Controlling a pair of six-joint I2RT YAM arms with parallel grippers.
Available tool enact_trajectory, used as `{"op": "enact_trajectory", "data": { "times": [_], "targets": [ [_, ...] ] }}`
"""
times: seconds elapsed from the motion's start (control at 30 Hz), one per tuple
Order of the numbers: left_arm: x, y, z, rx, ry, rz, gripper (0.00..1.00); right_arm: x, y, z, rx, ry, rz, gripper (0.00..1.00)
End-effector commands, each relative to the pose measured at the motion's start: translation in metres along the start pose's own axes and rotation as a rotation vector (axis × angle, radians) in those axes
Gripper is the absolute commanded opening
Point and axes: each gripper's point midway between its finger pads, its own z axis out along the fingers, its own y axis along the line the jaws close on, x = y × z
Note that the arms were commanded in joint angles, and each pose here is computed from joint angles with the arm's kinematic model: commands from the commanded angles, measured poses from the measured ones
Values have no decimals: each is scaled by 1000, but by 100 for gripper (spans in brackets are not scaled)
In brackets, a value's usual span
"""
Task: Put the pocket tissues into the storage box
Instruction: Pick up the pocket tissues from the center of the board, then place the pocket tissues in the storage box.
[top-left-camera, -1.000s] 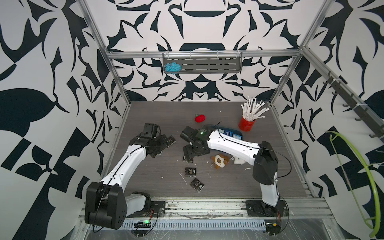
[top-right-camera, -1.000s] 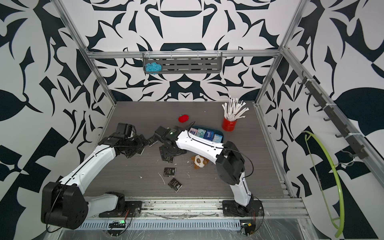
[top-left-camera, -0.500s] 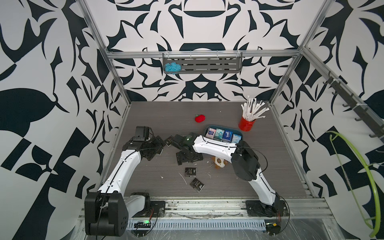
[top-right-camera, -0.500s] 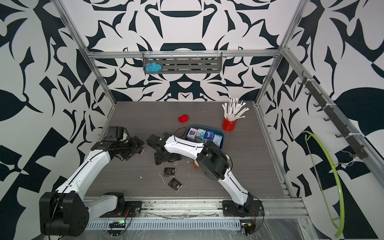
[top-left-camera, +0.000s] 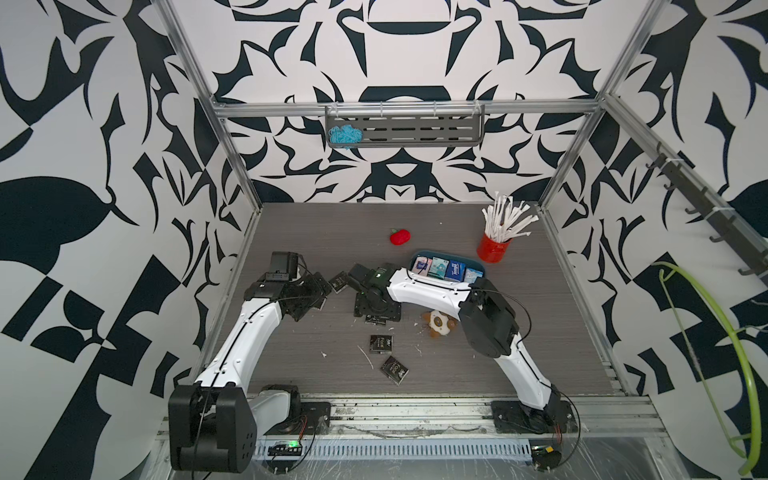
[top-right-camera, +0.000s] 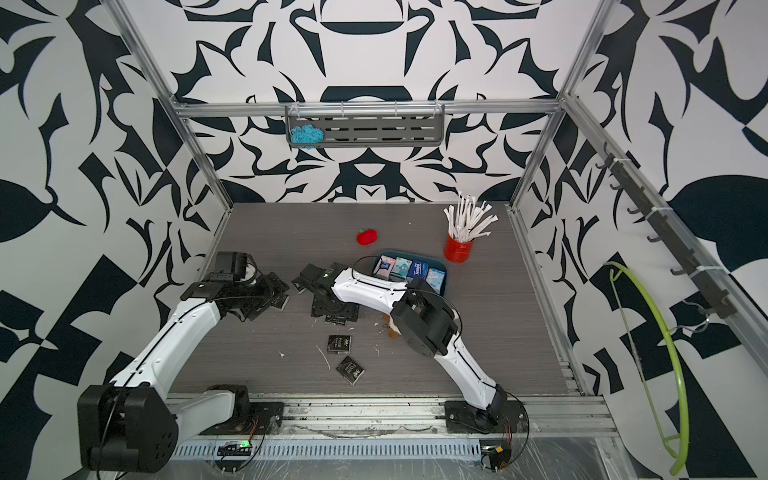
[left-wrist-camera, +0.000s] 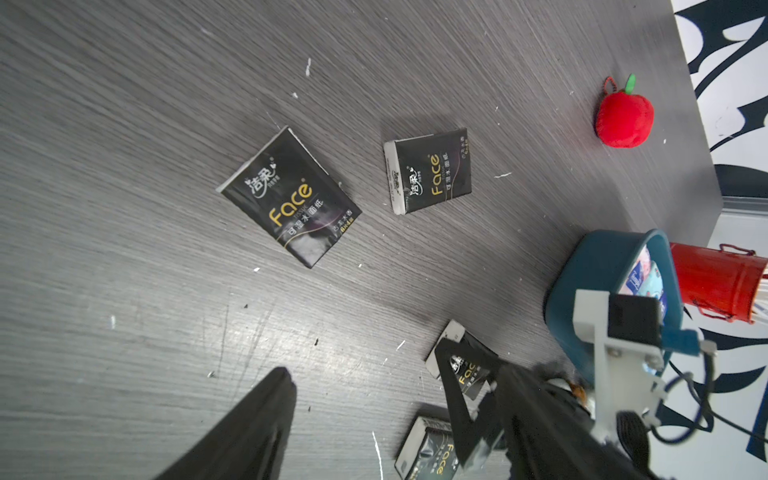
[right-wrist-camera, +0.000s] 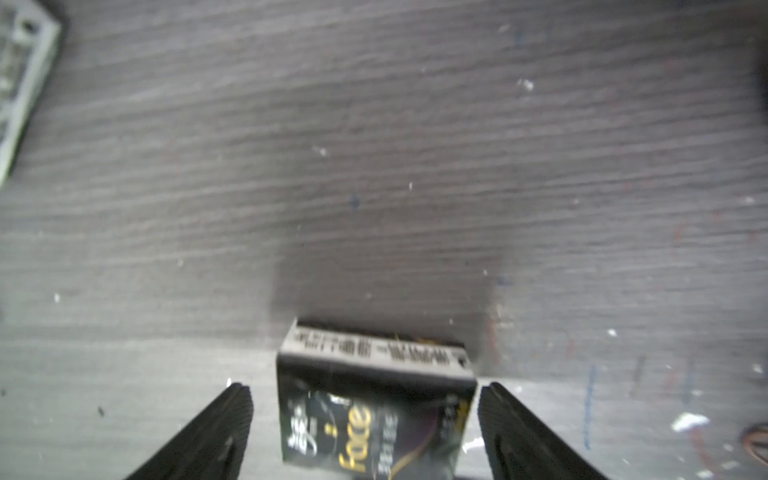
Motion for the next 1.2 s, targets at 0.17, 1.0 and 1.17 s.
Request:
{"op": "enact_trajectory", "data": {
  "times": [0.17,1.0,1.17],
  "targets": [
    [1,-7,-7,23,10,44,83,-3,0,6,6,-10,73,71],
    [-2,-44,39,85,142,80,80,-79,-90,-107,51,-164,-62,55],
    [6,-64,53,46,142,126,80,-114,-118,-109,108,-198,-115,55]
  ]
}}
